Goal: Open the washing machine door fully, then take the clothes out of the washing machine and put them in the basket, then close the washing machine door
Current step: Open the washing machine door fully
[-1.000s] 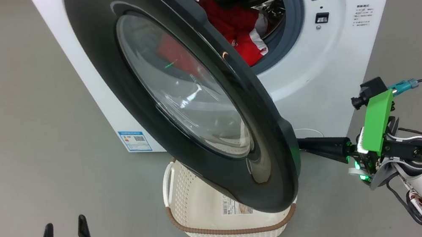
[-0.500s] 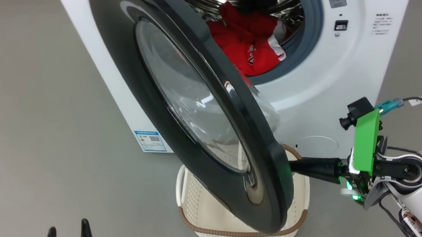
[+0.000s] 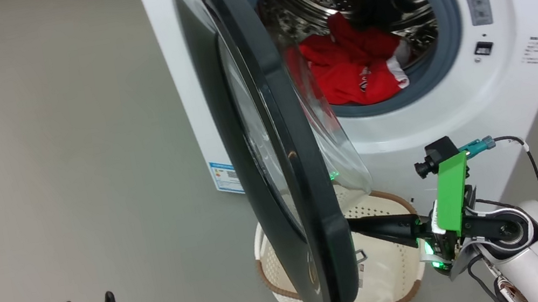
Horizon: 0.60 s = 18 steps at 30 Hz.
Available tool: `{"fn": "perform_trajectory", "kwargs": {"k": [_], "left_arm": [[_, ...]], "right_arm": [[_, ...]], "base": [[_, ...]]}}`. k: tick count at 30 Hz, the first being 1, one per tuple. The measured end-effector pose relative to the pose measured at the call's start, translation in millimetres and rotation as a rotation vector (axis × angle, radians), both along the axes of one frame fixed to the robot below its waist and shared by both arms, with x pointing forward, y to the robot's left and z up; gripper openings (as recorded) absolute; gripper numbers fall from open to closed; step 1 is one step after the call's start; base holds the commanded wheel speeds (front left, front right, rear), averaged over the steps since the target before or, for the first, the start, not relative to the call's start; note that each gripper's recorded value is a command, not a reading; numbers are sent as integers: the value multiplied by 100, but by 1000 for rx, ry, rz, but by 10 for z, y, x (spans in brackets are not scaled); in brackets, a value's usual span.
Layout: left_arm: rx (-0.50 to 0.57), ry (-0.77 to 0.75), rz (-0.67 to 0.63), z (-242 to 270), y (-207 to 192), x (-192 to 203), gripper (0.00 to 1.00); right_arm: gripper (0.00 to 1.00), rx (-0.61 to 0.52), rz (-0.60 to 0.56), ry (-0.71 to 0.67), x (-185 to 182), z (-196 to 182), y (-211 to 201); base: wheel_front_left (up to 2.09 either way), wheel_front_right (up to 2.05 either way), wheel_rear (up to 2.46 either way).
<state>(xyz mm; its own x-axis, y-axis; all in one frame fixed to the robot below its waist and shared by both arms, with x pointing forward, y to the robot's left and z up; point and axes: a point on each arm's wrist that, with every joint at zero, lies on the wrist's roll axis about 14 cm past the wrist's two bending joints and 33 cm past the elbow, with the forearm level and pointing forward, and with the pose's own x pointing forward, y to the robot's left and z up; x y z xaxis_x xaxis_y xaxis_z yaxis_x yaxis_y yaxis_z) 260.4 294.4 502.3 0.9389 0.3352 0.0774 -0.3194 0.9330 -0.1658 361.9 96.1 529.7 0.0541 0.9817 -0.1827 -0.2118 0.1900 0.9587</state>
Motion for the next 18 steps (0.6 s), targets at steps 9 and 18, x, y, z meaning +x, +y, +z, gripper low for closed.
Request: {"fn": "perform_trajectory", "kwargs": {"k": [9,18], "left_arm": [[0,-10,69,17,157,-219,100],[0,-1,125,0,282,-356,100]], "right_arm": [[0,30,83,-7,-145,98,294],[0,71,169,17,-326,150,549]], "base": [[0,0,0],[0,0,0]]}}
